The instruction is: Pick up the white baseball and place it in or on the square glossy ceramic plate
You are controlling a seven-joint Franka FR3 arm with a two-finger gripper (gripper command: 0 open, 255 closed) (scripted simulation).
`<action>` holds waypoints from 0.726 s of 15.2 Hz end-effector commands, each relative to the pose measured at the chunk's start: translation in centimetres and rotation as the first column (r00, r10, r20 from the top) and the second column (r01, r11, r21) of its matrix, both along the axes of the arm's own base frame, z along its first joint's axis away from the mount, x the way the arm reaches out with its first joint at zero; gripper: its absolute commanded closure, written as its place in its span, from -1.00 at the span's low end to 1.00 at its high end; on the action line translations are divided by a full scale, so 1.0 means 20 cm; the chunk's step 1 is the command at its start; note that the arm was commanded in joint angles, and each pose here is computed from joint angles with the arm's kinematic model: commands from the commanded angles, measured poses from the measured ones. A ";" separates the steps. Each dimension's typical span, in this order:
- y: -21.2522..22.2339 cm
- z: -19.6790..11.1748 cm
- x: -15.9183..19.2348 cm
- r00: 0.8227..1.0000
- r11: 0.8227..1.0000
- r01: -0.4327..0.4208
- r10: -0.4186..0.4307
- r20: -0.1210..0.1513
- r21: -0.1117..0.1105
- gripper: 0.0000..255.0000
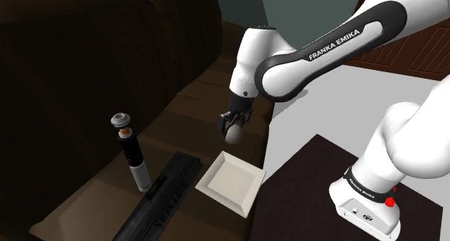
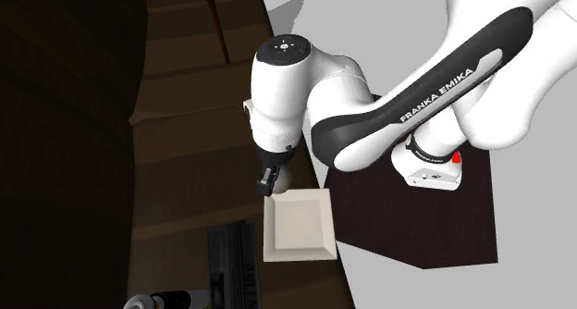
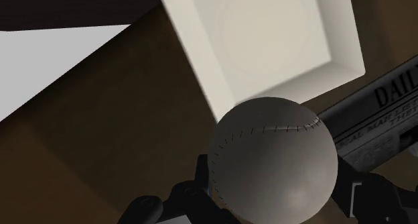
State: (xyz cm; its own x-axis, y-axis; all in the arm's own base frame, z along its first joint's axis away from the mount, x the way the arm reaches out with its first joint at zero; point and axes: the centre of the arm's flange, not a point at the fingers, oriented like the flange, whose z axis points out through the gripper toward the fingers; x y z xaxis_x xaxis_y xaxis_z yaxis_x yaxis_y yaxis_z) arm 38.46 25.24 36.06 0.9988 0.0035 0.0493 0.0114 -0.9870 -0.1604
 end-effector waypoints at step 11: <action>0.26 -0.16 -0.36 1.000 1.000 0.002 -0.002 0.000 0.000 1.00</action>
